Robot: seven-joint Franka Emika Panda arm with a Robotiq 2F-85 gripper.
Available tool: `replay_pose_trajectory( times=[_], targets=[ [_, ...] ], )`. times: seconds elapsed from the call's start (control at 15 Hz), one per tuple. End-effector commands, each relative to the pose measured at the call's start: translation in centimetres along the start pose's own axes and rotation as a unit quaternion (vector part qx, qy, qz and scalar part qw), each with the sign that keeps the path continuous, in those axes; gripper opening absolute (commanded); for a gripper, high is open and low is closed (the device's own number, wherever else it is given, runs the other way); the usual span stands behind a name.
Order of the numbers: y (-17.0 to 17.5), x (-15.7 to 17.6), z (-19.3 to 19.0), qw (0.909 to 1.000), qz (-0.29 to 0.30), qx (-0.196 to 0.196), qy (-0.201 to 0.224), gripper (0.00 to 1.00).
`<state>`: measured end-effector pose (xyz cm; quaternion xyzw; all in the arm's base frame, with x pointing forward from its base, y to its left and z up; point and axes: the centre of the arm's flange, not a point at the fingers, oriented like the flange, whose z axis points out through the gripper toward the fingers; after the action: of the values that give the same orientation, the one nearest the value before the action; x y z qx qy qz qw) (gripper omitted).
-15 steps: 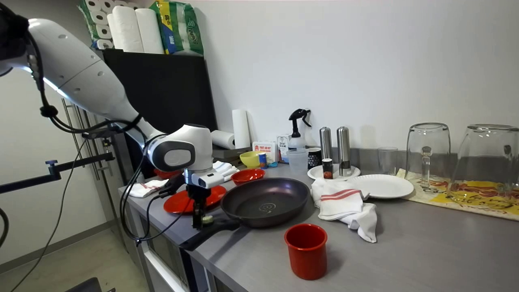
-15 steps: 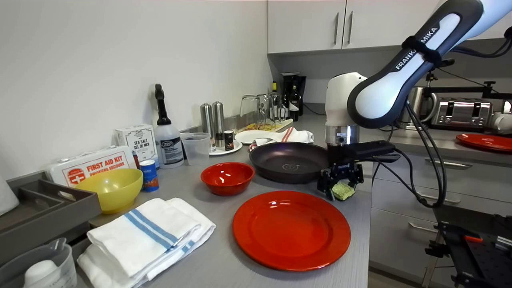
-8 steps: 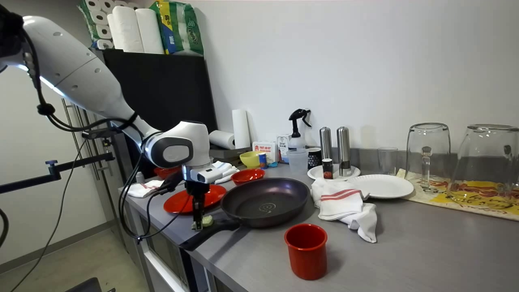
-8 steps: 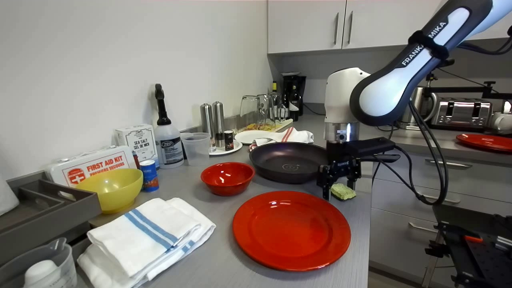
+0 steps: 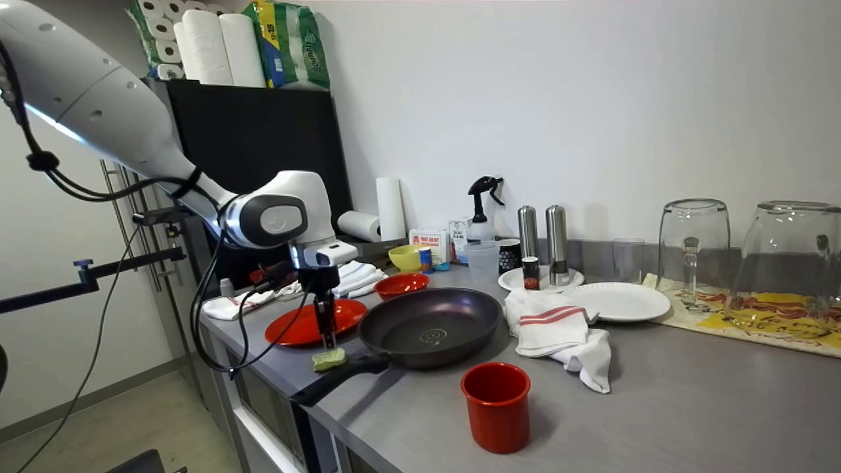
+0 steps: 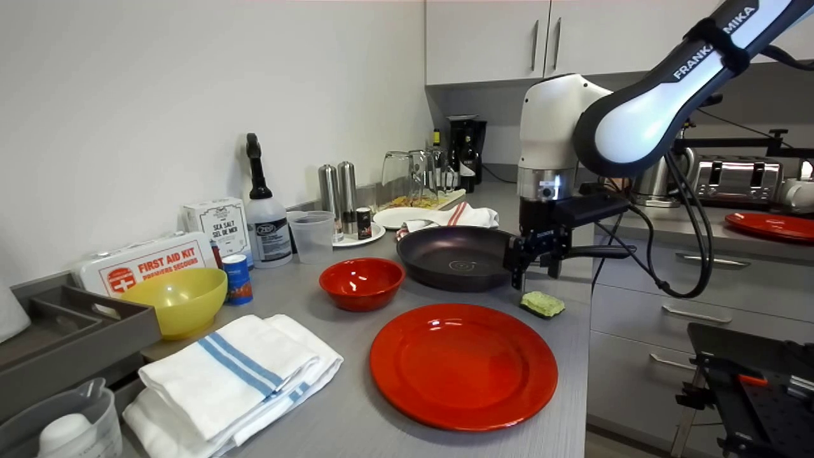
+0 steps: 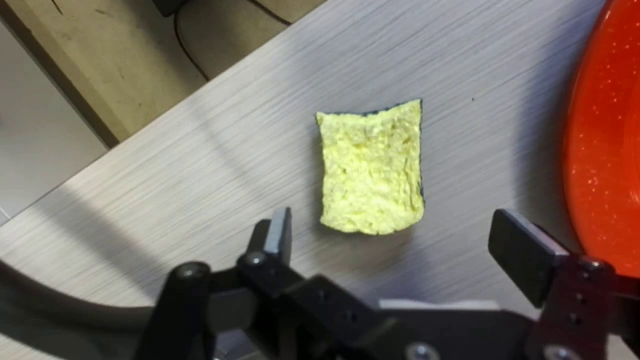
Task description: Wipe the pan with the sponge
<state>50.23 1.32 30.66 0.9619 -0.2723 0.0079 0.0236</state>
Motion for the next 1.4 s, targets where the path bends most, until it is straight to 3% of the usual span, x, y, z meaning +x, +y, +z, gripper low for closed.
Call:
replay_pose_trajectory(
  times=[0.0, 0.2, 0.47, 1.07, 1.33],
  targets=[
    [1.1, -0.2, -3.3, 0.9995, -0.006, -0.022, 0.023, 1.0],
    [2.3, 0.7, -5.0, 0.9976, -0.015, -0.027, 0.062, 1.0],
    [4.3, 2.6, -6.8, 0.9908, 0.117, -0.003, 0.068, 1.0],
    [5.4, 3.7, -7.7, 0.9461, 0.322, 0.003, 0.03, 1.0],
    [5.1, 2.8, -7.9, 0.9549, 0.296, -0.004, 0.022, 1.0]
  ],
)
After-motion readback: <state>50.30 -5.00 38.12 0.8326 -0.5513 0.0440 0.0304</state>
